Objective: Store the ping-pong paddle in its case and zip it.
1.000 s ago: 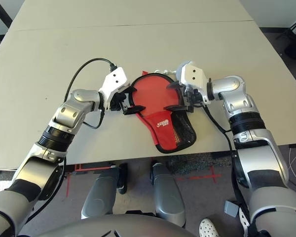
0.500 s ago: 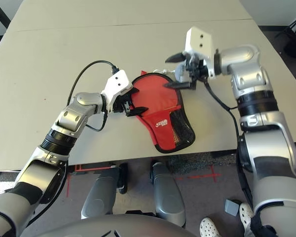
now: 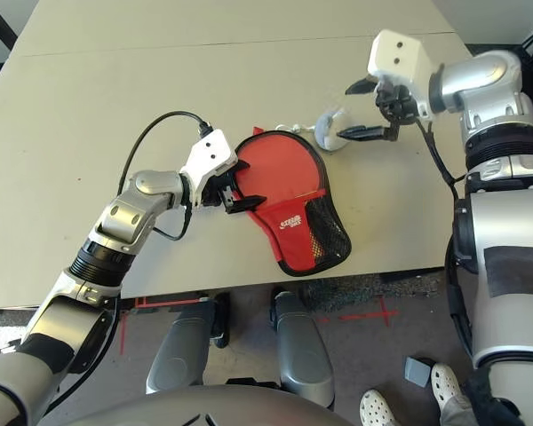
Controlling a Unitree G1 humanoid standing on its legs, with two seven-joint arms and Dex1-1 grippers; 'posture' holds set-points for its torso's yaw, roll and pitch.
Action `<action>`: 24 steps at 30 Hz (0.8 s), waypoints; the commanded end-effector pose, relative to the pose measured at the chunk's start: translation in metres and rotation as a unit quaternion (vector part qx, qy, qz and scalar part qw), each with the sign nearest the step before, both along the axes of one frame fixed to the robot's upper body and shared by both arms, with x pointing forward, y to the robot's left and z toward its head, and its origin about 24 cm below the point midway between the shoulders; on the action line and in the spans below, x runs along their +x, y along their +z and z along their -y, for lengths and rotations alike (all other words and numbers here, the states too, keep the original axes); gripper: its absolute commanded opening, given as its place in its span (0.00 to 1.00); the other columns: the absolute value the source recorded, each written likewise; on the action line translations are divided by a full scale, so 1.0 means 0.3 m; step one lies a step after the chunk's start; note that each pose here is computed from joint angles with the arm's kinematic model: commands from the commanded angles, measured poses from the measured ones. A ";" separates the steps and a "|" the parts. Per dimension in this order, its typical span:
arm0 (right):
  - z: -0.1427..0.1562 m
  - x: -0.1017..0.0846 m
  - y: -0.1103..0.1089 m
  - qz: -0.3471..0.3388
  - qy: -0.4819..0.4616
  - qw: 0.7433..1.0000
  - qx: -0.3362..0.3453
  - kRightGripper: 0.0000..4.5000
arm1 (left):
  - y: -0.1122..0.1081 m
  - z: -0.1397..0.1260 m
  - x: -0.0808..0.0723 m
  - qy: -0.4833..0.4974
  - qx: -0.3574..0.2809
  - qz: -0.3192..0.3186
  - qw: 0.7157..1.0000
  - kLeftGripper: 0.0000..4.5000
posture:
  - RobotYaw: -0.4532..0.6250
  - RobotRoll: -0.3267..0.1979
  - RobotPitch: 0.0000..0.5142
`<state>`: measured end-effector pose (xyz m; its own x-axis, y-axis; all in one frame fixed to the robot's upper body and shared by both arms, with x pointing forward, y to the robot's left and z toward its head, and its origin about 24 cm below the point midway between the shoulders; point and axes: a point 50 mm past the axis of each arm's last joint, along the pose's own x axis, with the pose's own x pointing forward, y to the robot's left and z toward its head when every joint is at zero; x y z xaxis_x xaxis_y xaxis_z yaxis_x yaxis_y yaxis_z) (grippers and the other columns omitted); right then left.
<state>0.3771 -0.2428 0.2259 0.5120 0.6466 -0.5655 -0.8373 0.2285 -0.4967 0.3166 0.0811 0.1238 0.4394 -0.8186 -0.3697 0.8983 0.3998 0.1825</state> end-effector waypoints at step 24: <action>-0.012 0.038 -0.122 0.064 -0.067 0.993 -0.077 0.24 | -0.081 0.009 -0.037 0.001 0.030 -0.055 0.998 1.00 | 0.44 0.62 0.50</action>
